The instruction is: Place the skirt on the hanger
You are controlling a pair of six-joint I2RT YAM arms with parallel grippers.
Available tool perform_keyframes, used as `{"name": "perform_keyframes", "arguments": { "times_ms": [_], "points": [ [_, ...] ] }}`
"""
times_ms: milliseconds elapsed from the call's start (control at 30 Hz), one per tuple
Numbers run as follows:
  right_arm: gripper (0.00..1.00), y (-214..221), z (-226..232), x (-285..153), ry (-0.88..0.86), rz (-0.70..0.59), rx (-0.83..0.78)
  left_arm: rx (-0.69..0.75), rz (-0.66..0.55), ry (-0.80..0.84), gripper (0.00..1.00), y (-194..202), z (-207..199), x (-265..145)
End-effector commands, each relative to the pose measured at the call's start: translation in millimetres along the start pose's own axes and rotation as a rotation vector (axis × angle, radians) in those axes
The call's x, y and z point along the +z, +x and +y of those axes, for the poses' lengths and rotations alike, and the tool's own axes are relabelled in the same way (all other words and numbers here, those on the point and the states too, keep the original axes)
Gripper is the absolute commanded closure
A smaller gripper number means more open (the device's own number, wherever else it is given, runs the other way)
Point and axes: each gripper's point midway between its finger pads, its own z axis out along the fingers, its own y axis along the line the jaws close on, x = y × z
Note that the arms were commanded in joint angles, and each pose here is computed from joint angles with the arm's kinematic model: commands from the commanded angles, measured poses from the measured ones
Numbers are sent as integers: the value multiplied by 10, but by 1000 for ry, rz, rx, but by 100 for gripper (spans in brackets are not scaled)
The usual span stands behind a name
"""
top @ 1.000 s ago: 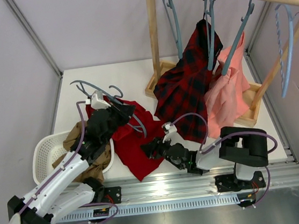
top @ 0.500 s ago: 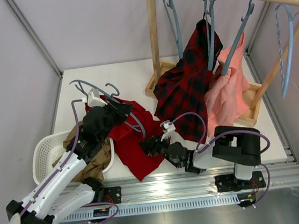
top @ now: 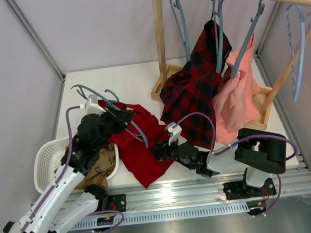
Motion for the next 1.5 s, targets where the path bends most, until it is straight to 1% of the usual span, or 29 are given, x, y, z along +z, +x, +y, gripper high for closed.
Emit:
{"name": "perform_keyframes", "arguments": {
  "times_ms": [0, 33, 233, 467, 633, 800, 867, 1000, 1167, 1300, 1367, 1400, 1467],
  "points": [
    [52, -108, 33, 32, -55, 5, -60, 21, -48, 99, 98, -182, -257, -170],
    [52, -147, 2, 56, -53, 1, -65, 22, -47, 86, 98, -161, -207, -163],
    [52, -307, 62, 159, -107, 9, -134, 35, -41, 85, 98, -146, -193, -166],
    [51, -496, 133, 249, -179, 4, -152, 42, -39, 84, 97, -141, -186, -149],
    [49, -536, 167, 337, -191, 7, -175, 47, -35, 80, 97, -128, -173, -120],
    [51, -500, 155, 454, -186, 25, -202, 53, -34, 81, 97, -137, -182, -112],
    [52, -491, 139, 495, -179, 25, -206, 52, -36, 81, 97, -149, -183, -113],
    [60, -474, 84, 556, -167, 37, -215, 52, -28, 76, 97, -131, -155, -108],
    [60, -449, 28, 564, -154, 54, -225, 52, -25, 72, 97, -131, -129, -102],
    [66, -463, 12, 569, -151, 52, -218, 52, -24, 74, 97, -134, -124, -98],
    [67, -480, 19, 582, -154, 47, -216, 52, -24, 76, 97, -136, -127, -102],
    [72, -466, 17, 592, -154, 50, -215, 51, -24, 74, 97, -136, -118, -99],
    [75, -489, 48, 624, -162, 47, -214, 49, -29, 76, 97, -148, -120, -112]
  ]
}}
